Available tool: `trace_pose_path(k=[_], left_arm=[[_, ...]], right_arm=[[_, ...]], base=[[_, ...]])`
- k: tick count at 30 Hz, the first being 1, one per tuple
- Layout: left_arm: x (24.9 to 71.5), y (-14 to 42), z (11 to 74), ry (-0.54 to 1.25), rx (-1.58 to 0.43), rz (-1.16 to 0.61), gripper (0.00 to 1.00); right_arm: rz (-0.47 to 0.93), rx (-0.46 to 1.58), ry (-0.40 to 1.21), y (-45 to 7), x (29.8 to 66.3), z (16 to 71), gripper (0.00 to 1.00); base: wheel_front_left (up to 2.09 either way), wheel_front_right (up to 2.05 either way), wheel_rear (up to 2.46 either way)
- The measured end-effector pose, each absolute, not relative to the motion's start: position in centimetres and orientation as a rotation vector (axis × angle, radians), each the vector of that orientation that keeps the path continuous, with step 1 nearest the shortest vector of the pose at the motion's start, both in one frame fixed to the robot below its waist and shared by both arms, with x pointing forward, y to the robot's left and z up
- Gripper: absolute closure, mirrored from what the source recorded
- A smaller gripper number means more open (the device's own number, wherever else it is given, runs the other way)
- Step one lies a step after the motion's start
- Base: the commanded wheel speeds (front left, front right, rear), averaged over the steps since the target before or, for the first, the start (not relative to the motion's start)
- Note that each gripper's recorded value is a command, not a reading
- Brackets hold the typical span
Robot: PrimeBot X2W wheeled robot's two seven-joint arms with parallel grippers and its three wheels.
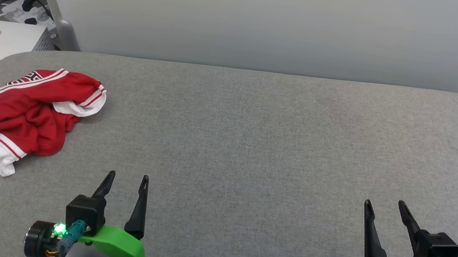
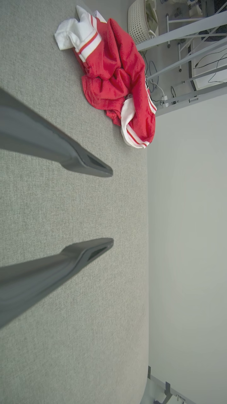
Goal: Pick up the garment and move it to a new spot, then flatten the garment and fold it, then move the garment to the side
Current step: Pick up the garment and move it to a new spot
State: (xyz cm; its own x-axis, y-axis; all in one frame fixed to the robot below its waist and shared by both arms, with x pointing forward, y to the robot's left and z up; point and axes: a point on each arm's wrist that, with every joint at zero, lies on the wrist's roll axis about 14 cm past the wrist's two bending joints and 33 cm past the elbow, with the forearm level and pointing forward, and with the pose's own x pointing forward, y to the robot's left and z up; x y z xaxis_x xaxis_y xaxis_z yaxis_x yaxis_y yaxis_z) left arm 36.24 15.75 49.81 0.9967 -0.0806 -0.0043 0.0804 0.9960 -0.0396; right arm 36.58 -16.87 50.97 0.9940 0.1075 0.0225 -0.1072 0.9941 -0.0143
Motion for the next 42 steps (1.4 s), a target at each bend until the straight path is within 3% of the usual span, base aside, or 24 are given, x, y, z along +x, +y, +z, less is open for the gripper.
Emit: trace_pose_path(k=[16,42], left_arm=[[35.8,16.4,49.2,0.007,-0.065,-0.059,0.00],[29.4,25.1,49.6,-0.050,-0.078,0.229,0.00]], right_arm=[[0.145,-0.003,-0.021,-15.6,37.2,50.3,0.00],[0.525,0.049,-0.021,-3.1,38.2,49.8,0.00]], base=[[0.00,0.00,0.00],[0.00,0.00,0.00]])
